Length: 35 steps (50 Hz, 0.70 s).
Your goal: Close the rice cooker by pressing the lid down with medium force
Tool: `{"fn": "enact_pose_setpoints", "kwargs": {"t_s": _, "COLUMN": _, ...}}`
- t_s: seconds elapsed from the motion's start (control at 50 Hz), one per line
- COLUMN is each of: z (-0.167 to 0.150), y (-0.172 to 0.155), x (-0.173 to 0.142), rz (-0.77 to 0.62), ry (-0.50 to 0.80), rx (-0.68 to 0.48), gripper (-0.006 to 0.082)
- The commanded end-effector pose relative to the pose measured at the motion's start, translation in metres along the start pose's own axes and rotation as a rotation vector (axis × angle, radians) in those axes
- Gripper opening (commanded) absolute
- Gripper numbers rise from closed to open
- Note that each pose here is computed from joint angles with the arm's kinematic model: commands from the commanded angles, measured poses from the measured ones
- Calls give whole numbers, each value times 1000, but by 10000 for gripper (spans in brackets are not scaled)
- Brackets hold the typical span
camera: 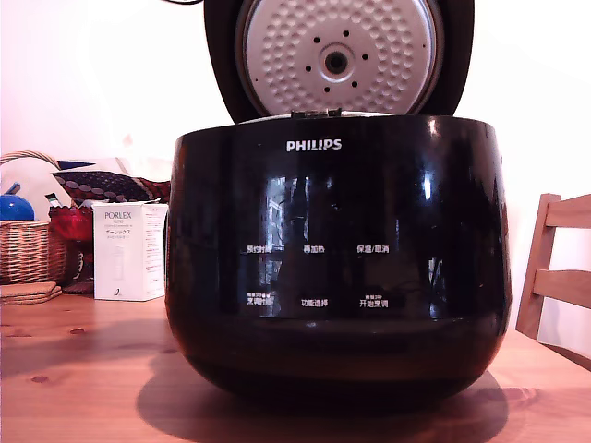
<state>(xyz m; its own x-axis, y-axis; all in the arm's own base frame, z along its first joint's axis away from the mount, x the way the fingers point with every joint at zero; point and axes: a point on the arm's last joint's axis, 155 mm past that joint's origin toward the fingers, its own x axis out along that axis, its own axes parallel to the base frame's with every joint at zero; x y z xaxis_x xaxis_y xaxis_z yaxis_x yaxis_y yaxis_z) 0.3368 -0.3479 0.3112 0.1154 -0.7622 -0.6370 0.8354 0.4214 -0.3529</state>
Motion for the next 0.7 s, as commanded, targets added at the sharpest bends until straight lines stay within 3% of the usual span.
{"fn": "enact_pose_setpoints", "kwargs": {"t_s": 0.0, "z": -3, "y": 7, "x": 2, "rz": 35, "ry": 16, "rx": 13, "gripper": -24}}
{"fn": "enact_pose_setpoints", "kwargs": {"t_s": 0.68, "z": -25, "y": 17, "x": 23, "rz": 59, "ry": 112, "rx": -25, "gripper": -23}}
